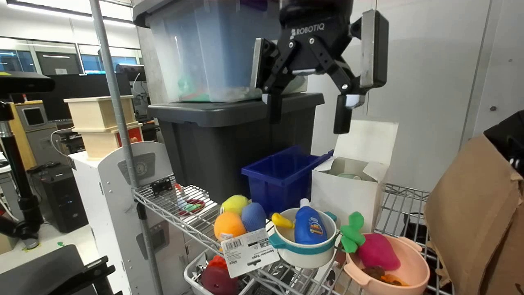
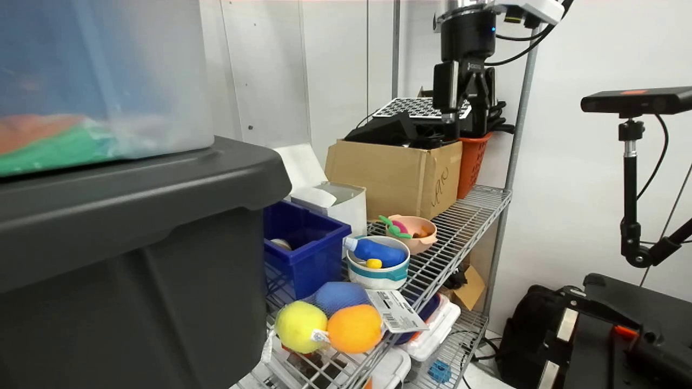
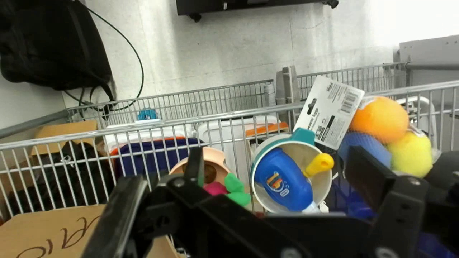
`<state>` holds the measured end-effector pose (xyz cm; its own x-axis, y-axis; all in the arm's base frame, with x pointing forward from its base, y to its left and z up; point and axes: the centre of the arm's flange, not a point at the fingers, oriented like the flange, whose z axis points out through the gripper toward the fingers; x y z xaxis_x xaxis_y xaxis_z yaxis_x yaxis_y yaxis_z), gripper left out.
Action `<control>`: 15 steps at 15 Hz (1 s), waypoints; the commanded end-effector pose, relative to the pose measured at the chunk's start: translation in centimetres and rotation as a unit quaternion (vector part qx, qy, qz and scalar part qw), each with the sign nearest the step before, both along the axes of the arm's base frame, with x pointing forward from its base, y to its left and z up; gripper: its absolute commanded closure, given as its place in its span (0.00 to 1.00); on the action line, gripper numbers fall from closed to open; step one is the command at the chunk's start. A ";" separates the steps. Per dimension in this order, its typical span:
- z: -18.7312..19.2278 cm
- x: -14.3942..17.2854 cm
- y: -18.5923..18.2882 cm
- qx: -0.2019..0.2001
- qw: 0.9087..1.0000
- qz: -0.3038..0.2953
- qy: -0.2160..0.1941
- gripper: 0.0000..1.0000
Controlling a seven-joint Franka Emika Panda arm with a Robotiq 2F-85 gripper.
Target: Put the brown doll in the blue box
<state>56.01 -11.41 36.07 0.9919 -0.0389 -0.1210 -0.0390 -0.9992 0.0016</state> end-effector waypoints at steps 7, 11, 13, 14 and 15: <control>-0.4 -10.2 9.2 0.002 0.997 0.077 0.021 0.00; -0.9 -9.6 9.9 0.008 0.995 0.087 0.037 0.00; -0.5 -10.3 10.3 0.008 0.995 0.090 0.034 0.00; -0.4 -10.5 10.3 0.008 0.995 0.090 0.033 0.00; -0.3 -10.5 10.3 0.008 0.995 0.090 0.032 0.00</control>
